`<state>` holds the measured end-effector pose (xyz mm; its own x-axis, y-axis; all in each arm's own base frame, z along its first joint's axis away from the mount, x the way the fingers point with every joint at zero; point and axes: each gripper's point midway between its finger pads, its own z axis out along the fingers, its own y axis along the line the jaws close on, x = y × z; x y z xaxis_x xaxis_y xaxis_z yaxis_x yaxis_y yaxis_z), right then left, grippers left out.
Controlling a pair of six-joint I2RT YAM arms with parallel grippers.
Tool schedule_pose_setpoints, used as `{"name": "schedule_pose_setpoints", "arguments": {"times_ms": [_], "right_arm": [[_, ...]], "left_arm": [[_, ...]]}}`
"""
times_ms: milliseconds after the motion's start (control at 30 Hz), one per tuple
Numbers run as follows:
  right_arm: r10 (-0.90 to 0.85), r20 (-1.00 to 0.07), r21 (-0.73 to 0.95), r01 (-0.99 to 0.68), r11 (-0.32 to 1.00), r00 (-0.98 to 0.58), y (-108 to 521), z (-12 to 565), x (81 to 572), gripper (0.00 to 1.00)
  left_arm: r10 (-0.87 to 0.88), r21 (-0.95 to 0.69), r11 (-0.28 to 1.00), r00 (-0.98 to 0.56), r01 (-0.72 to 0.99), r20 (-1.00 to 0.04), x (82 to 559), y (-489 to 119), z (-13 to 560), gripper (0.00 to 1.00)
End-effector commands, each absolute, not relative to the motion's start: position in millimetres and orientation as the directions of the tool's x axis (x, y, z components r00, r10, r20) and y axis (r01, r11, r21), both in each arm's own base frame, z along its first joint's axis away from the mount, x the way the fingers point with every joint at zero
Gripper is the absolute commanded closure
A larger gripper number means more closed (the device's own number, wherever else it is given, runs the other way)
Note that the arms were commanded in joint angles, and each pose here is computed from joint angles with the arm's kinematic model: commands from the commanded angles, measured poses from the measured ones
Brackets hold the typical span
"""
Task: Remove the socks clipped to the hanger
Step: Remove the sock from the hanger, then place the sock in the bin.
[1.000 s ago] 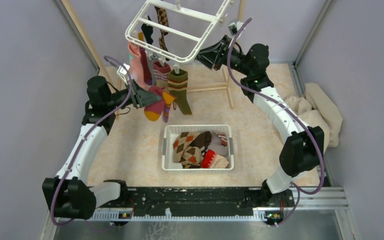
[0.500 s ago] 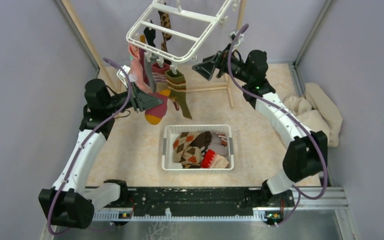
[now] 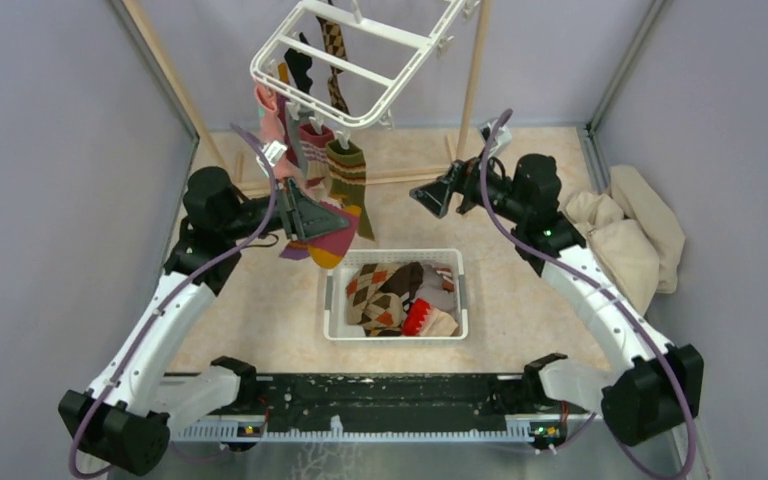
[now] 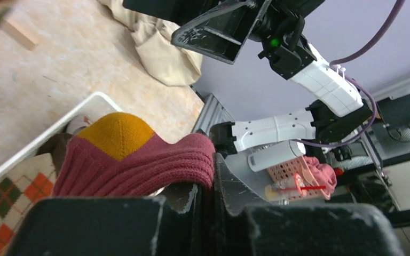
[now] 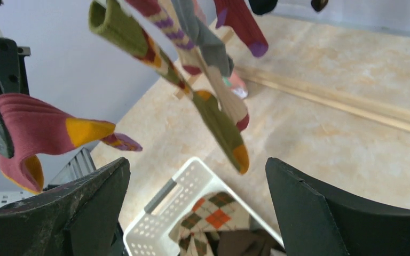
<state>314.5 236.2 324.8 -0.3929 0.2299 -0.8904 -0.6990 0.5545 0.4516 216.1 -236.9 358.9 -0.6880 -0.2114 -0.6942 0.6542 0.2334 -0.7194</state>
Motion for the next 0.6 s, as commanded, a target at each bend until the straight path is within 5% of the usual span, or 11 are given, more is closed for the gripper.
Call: {"name": "schedule_pose_setpoints", "arguments": {"times_ms": [0, 567], "right_arm": [[0.209, -0.907, 0.414, -0.691, 0.593, -0.365, 221, 322, 292, 0.02], [0.162, -0.87, 0.465, -0.665, 0.584, -0.466, 208, 267, 243, 0.02]], "left_arm": [[-0.206, -0.728, 0.233, -0.699, 0.645, -0.685, 204, -252, 353, 0.87], [-0.141, -0.782, 0.367, -0.801, 0.503, -0.582, 211, -261, 231, 0.81]]}}
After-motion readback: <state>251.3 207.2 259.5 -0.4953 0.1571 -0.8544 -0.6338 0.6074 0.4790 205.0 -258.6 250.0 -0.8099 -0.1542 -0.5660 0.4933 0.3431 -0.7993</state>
